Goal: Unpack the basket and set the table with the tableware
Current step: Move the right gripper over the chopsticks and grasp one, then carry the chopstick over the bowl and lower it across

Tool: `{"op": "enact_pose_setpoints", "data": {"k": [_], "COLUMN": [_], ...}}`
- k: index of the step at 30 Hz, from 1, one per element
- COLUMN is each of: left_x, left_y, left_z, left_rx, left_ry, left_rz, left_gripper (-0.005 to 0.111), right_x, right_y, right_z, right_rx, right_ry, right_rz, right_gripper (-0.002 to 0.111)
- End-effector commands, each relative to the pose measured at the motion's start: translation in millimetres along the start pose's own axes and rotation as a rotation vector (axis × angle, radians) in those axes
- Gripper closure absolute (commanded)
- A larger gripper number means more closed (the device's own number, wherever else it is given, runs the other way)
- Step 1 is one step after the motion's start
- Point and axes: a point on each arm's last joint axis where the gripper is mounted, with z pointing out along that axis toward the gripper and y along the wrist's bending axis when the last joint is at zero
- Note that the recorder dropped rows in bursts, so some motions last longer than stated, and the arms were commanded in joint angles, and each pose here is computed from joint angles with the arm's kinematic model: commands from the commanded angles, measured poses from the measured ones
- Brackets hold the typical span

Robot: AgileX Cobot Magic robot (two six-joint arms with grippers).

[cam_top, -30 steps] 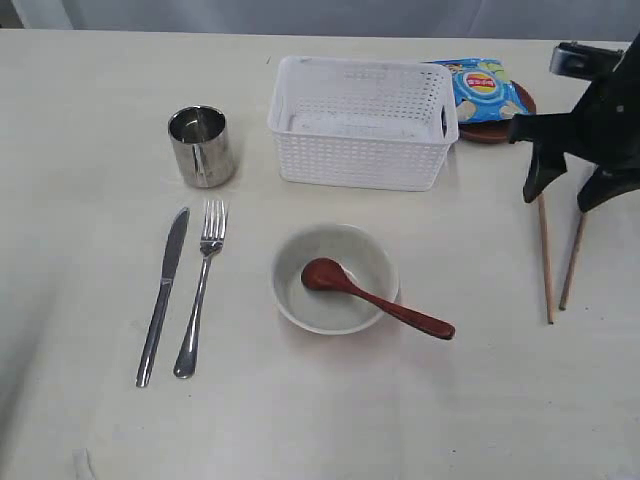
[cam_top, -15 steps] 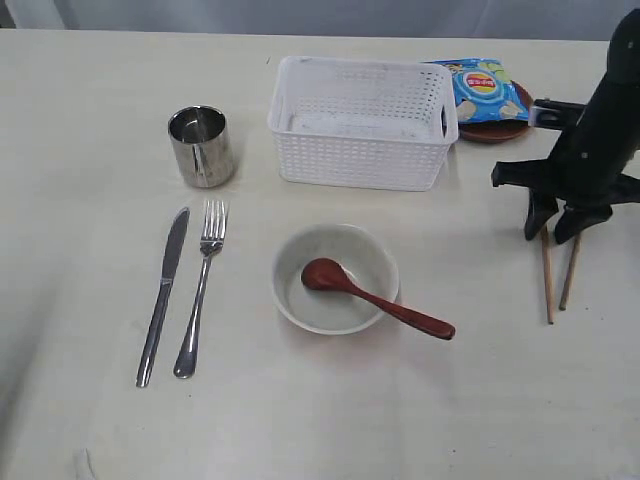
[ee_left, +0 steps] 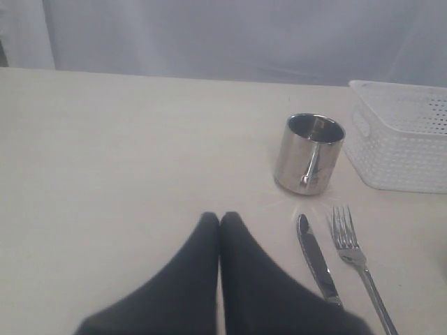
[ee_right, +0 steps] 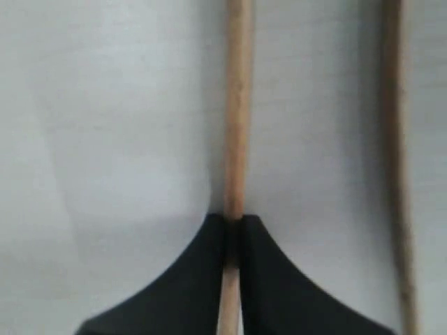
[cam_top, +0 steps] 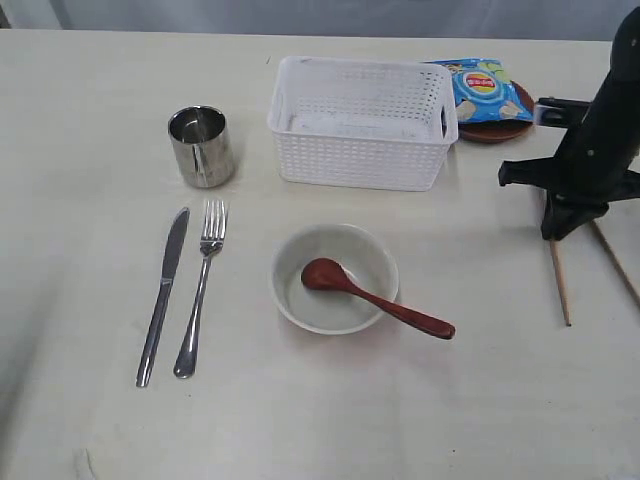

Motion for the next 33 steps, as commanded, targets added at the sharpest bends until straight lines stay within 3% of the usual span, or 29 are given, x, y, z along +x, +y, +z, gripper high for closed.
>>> {"op": "enact_pose_setpoints", "data": {"k": [1,8,16,24,33], "left_x": [1,1,1,1,1], "left_y": [-0.1,-0.1,-0.1,-0.1,-0.1], "left_z": [0,0,0,0,0], "left_rx": [0.004,0.004,0.004,0.004,0.004], "left_ry": [-0.002,-0.002,-0.002,-0.002,-0.002], "left_rz": [0.005,0.005,0.005,0.005,0.005], "left_gripper": [0.107,0.107,0.107,0.107,0.107], "right_x": [-1,15,73,120,124], "right_y": [3,30,103,176,209], "right_z": [4,-79,-148,-140,-93], "right_rx": [-0.028,-0.114,-0.287,-0.314,-0.278], "right_ry": [-0.018,-0.225,-0.352,-0.276,-0.121], "right_rz": [0.007,-0.084,-0.335,-0.580,-0.597], "right_gripper": [0.109,0.109,0.109,0.109,0.109]}}
